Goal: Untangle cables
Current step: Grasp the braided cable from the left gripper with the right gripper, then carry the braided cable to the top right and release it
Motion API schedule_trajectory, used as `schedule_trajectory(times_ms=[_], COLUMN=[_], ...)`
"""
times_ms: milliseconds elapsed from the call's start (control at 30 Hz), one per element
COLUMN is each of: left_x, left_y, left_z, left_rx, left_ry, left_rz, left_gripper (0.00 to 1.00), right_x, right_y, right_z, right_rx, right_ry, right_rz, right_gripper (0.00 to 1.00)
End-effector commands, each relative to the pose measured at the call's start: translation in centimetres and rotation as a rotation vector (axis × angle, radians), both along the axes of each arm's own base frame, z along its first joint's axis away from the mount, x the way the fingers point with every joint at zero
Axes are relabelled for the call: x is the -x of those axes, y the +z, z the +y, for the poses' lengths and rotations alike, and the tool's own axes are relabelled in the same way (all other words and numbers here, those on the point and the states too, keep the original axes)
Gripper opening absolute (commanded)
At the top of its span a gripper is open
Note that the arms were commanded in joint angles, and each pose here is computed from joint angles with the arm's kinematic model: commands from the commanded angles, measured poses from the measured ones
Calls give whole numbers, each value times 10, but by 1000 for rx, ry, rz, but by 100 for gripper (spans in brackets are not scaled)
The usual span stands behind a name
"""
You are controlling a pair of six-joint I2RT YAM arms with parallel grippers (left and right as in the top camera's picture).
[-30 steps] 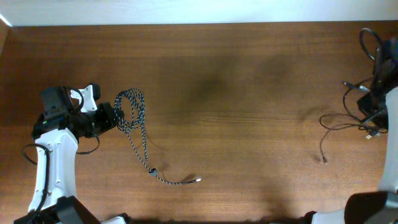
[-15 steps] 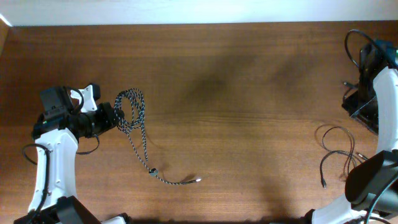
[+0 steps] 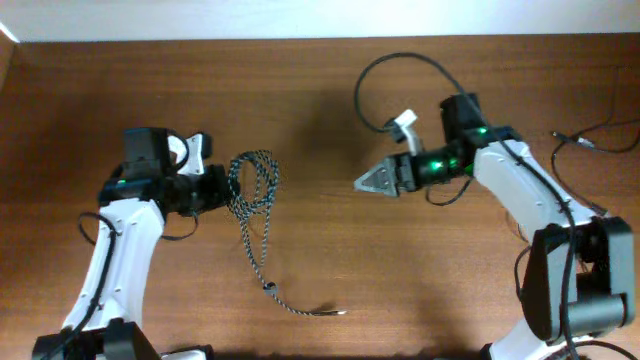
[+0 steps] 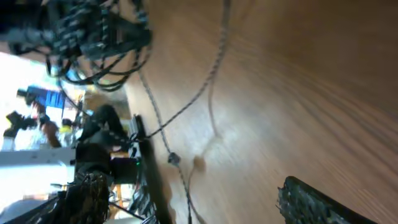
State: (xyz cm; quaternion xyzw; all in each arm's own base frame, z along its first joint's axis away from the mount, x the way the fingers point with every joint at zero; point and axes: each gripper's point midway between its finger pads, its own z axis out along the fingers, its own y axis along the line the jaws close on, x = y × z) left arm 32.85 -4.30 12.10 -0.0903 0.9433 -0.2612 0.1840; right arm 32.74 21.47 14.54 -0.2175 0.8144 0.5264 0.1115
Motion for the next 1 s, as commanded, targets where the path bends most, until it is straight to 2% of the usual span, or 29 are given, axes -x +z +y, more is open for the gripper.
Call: schedule_trajectory(times_ms=[0,100,167,267,333,433,500,533,567,667,700,800,833,900,967], left_x=[3,6,8,8,9,9,9,9,9,9,9,12,16,27,27], left_y=[-15,-20,-20,-20,-20,-20,-20,-20,-20,-20,-20,-23,-29,-41,-43], left_z=[-12,-22,-35,-36,-36,-37,-39,-39,-39,-39,-39,-39,-37,-35,-35], left_rx=[-210,-342,-343,-328,-327,-323,-298,-298,-298,-298,-298,-300,-308,-316,-316], left_ry=[10,17,-21,8,6,6,52,52,52,52,52,51,50,45,45], left_rz=[44,45,35,47,47,49,67,67,67,67,67,77,92,128,128], left_gripper=[0,0,0,0,0,0,0,0,0,1,5,29,53,86,98], right_x=[-2,-8,-1,2,7,4,4,4,4,5,6,-3,-16,-54,-99], right_y=[16,27,24,-3,-5,-10,-9,-9,-9,-10,-11,-20,-24,-12,24], right_z=[27,50,67,88,102,109,109,109,109,109,108,101,92,67,30], right_rx=[-71,-103,-82,94,119,160,158,158,158,163,167,226,261,238,200], right_ry=[28,30,64,-8,-17,-107,-146,-147,-147,-146,-146,-188,-242,-349,-462], right_rz=[-21,-41,-74,-44,-46,37,103,105,106,114,119,68,37,-25,-70], right_gripper=[88,89,89,89,88,69,52,47,38,4,4,4,4,4,4])
